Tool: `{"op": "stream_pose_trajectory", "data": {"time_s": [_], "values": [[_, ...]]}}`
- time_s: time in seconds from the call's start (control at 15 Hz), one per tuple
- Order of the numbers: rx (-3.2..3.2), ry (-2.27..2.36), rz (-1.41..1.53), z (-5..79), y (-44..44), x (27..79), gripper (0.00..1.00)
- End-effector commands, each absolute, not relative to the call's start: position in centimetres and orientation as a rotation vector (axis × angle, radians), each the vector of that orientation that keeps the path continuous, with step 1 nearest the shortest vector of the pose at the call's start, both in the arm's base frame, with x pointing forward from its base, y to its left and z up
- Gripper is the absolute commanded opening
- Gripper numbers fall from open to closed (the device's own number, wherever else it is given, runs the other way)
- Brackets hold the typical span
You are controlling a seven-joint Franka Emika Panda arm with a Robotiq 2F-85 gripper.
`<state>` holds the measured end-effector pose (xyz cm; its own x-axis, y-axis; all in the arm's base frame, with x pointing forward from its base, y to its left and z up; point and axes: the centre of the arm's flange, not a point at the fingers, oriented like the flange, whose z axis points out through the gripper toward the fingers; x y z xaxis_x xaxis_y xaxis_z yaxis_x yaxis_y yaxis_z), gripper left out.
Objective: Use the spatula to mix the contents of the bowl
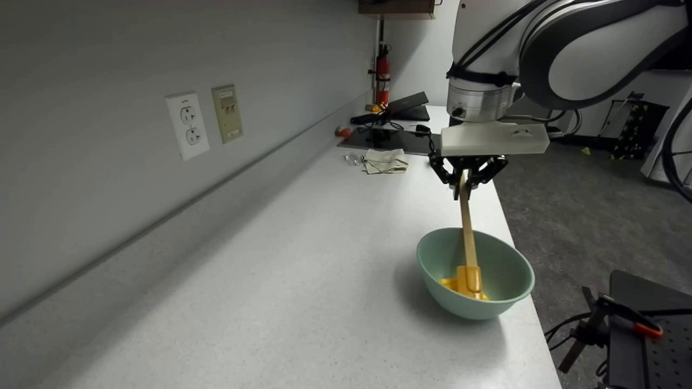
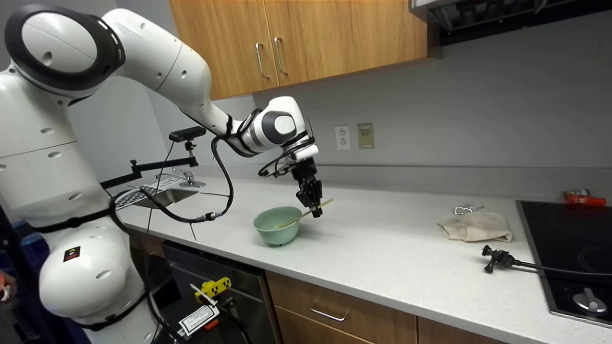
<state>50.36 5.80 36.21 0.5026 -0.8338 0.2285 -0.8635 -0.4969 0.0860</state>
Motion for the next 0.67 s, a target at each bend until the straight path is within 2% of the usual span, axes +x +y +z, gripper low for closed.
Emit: {"op": "stream_pose_trajectory", "data": {"time_s": [0.0,0.6], "values": [[2.546,-1.456,0.322,37.9,6.8,49.7,0.04],[2.551,-1.348,0.640,44.1,10.1,47.5,0.04]]}}
